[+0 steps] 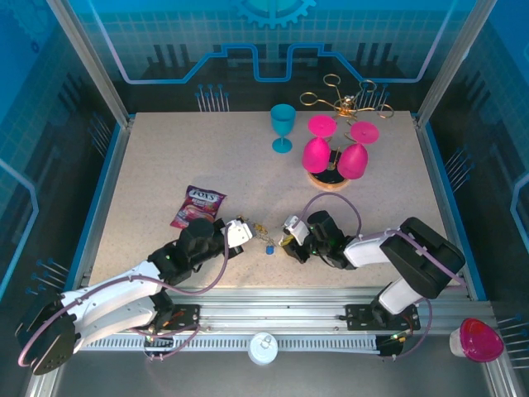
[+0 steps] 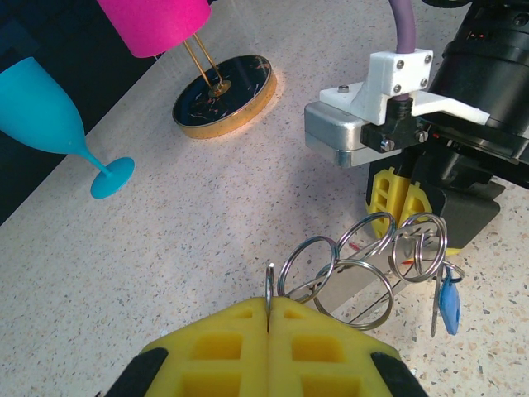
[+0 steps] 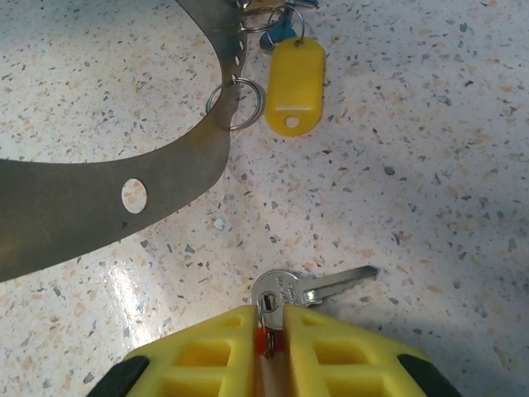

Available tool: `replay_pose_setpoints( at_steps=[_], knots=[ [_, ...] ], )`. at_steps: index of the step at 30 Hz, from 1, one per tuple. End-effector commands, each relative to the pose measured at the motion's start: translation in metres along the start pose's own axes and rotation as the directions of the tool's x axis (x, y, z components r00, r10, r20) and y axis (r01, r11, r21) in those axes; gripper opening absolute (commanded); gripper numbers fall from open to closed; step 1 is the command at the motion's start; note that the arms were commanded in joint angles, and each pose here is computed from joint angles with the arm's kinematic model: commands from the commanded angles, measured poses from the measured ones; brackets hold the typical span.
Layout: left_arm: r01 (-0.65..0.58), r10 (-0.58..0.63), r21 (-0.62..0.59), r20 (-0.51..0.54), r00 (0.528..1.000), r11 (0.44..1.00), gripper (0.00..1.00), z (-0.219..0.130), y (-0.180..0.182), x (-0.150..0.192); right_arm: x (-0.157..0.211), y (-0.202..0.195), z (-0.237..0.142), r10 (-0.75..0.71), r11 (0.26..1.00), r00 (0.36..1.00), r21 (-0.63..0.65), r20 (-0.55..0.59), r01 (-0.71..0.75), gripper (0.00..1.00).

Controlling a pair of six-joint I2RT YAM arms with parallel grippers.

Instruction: Put the keys on the keyring

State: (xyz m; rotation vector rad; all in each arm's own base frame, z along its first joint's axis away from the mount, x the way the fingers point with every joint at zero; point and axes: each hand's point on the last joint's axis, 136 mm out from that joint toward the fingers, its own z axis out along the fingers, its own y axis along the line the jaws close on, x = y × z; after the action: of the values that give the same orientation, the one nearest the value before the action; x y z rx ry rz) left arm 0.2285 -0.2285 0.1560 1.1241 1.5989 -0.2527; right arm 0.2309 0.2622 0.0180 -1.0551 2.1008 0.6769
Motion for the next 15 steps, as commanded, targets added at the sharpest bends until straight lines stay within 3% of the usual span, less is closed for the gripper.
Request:
replay_pose_setpoints(
  at_steps=[1,6,15],
  knots=[
    [0.008,-0.007,-0.011,0.015,1.0,1.0,0.0,0.0,0.003,-0.002,-0.003,0.0,0.002,0.004,1.0,1.0,-0.018,0.007,-0.004,0.11],
    [0.008,-0.008,-0.012,0.014,1.0,1.0,0.0,0.0,0.003,-0.001,-0.003,0.0,0.002,0.003,1.0,1.0,-0.022,0.011,-0.003,0.0],
    [0.006,-0.006,-0.006,0.02,1.0,1.0,0.0,0.0,0.002,-0.003,-0.021,-0.002,-0.015,-0.009,1.0,0.997,0.02,0.073,0.008,0.0]
  ],
)
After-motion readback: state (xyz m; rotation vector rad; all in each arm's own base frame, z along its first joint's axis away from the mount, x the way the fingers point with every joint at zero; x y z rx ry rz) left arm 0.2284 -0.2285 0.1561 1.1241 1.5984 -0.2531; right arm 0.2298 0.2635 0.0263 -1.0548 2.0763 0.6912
